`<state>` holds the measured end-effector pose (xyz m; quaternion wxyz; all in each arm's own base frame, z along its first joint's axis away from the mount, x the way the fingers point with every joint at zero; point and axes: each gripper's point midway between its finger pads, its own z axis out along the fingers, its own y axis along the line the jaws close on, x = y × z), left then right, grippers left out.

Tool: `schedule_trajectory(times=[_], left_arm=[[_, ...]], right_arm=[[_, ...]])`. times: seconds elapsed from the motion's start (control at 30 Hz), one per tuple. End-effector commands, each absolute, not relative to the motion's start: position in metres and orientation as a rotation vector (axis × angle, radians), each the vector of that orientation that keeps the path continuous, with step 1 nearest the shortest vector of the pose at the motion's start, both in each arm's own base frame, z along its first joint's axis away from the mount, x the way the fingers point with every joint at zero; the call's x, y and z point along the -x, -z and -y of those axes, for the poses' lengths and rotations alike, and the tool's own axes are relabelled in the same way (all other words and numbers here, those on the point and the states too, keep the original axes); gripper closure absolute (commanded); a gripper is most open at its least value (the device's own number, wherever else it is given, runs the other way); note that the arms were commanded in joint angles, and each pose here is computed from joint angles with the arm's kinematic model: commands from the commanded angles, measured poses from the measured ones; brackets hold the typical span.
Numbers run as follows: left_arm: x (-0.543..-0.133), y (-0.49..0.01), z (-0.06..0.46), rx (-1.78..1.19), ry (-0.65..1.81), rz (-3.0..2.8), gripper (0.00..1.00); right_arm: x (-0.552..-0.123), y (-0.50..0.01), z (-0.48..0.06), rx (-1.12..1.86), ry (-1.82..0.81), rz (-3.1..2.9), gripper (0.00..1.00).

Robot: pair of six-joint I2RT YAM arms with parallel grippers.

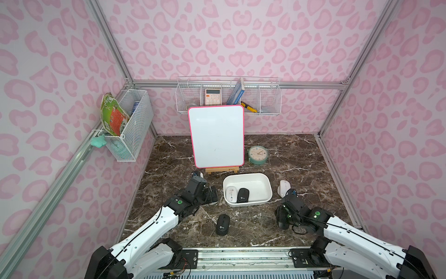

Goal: Take out the mouse from the storage box
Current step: Place the mouse at the center of the board.

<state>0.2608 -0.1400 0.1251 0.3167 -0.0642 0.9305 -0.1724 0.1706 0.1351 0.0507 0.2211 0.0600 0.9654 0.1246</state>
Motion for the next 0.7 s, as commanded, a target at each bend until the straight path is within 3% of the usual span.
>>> schedule_trajectory(times=[0.0,0.4,0.67], left_arm=[[-0.263,-0.130,0.146,0.141,0.482,-2.447,0.03],[-0.262,-0.129,0.150,0.137,0.493,-2.460,0.03],[-0.266,-0.136,0.154,0.113,0.481,-2.465,0.03]], right_arm=[[-0.180,-0.051,-0.142,-0.217,-0.382,-2.632,0.59],[-0.187,-0.029,-0.135,-0.245,-0.277,-2.663,0.50],[-0.196,-0.032,-0.134,-0.229,-0.189,-2.674,0.26]])
